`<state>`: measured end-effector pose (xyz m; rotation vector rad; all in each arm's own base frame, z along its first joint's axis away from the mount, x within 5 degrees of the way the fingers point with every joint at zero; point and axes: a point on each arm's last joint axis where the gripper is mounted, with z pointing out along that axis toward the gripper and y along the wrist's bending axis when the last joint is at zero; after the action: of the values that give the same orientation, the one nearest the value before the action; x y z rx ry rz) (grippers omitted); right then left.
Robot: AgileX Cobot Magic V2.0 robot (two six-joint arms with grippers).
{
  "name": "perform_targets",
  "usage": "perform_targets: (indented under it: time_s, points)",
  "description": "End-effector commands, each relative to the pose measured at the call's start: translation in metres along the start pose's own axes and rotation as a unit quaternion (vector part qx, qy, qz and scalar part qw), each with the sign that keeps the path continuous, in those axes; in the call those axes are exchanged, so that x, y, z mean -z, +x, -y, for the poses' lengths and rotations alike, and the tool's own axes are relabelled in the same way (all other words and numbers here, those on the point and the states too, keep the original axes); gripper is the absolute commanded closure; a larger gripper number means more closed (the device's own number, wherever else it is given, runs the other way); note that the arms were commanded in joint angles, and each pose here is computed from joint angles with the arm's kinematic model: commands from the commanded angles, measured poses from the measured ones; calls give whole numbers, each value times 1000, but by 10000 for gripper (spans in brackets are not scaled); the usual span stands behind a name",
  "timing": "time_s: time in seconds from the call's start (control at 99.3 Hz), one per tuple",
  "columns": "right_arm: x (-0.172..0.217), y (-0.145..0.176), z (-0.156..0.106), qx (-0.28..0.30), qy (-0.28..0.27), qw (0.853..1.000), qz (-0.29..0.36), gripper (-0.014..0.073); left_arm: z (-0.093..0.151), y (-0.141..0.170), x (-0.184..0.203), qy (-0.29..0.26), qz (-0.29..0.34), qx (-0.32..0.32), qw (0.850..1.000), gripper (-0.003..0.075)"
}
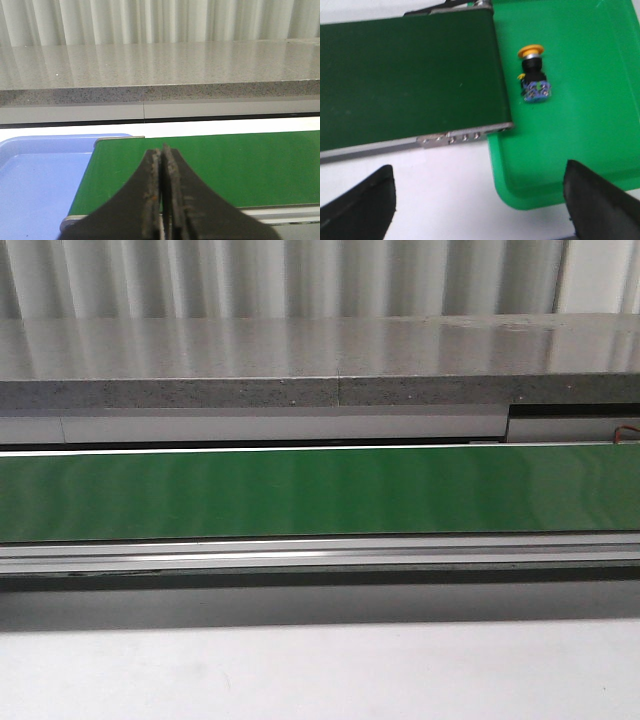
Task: Move button from right to left
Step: 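Lower the right gripper and close it on the button's black body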
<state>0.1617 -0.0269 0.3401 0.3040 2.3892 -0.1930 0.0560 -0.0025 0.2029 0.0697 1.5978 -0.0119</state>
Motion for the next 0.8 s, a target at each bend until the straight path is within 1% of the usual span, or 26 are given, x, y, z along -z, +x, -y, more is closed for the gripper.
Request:
perform_targets:
  time_s: [0.0, 0.081, 0.201, 0.312, 0.453, 0.624, 0.695, 0.786]
  points:
    - [-2, -28, 7, 2, 17, 998, 57, -69, 1, -1, 2, 6, 46, 9, 999, 740]
    - [-16, -40, 14, -5, 31, 999, 44, -69, 1, -1, 2, 6, 46, 9, 999, 740]
    - [-48, -57, 26, -17, 49, 998, 18, -69, 1, -1, 2, 6, 46, 9, 999, 740]
    - [-72, -72, 44, -36, 66, 997, 20, -69, 1, -1, 2, 6, 46, 9, 999, 740]
    - [-101, -82, 71, -53, 82, 995, 23, -69, 1, -1, 2, 6, 46, 9, 999, 740]
    - [-140, -77, 91, -78, 68, 995, 7, -69, 1, -1, 2, 6, 46, 9, 999, 740]
    - [-154, -73, 94, -85, 51, 995, -10, -69, 1, -1, 2, 6, 46, 9, 999, 740]
    - [-171, -69, 92, -78, 28, 996, -24, -69, 1, -1, 2, 6, 46, 9, 999, 740]
